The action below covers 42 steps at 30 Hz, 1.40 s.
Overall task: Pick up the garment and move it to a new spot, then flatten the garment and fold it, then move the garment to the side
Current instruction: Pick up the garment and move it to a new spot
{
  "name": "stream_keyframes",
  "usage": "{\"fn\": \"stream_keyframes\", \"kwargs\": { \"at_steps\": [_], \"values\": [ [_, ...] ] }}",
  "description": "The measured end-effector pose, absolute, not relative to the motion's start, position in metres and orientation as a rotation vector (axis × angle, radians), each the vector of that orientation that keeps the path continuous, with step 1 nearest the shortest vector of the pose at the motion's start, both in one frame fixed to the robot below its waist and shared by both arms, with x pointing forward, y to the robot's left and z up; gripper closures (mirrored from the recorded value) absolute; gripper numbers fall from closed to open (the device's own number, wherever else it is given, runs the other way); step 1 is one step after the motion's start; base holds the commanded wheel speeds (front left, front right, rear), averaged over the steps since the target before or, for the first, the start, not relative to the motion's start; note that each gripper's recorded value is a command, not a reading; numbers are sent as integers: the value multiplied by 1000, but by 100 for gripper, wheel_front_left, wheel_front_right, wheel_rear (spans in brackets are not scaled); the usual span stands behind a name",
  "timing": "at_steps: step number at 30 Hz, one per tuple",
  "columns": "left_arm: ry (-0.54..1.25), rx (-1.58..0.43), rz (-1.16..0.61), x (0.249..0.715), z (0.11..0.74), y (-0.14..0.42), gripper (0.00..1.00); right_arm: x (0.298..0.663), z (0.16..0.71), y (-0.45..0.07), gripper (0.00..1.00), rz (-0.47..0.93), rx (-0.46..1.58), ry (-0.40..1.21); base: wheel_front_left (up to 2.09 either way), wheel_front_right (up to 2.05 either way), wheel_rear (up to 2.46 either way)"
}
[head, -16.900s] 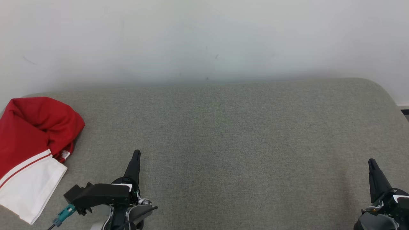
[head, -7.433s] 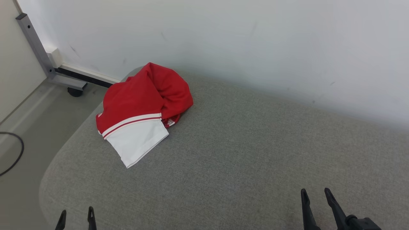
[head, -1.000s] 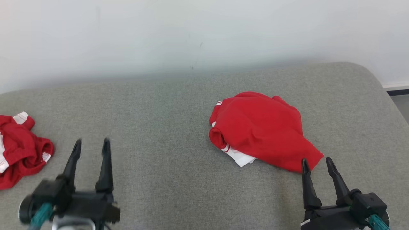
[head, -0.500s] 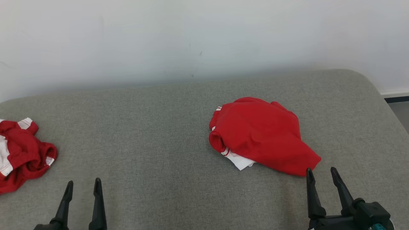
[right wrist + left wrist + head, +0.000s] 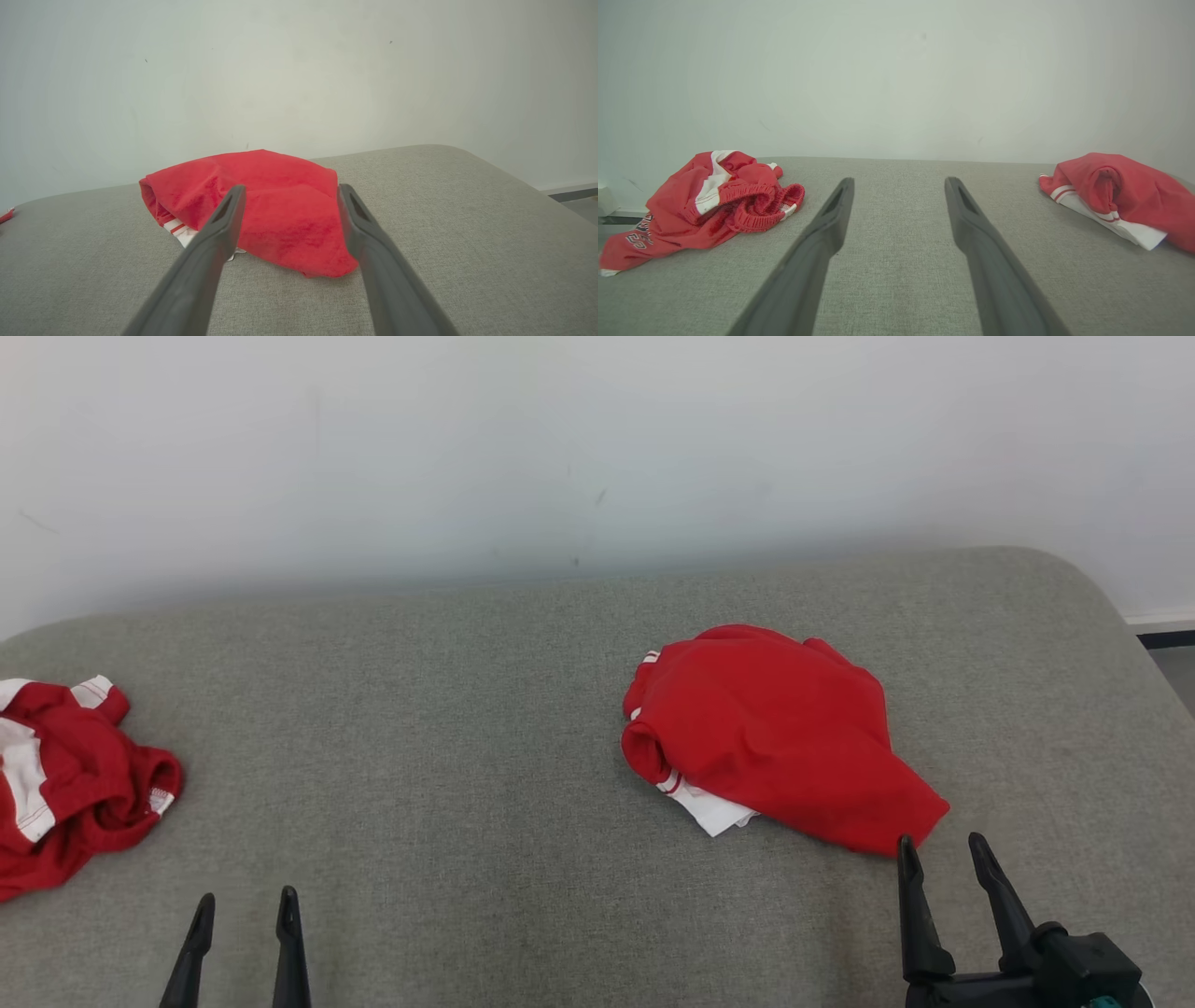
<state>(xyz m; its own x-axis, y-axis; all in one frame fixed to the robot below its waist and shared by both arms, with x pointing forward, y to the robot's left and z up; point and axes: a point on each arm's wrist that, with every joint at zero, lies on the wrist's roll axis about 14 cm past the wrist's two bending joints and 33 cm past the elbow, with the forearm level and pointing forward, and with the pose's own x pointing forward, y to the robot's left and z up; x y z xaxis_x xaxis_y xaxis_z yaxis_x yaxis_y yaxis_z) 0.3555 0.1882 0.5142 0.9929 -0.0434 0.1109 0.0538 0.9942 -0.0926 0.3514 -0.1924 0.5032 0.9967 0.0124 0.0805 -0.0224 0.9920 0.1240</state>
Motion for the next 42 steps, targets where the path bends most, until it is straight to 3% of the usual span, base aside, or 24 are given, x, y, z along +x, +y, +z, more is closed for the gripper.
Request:
{"fn": "stream_keyframes", "kwargs": {
  "at_steps": [42],
  "values": [
    [-40,-34,-79,349,494,191,0,349,498,-188,0,31,121,-64,0,0,0]
  ]
}}
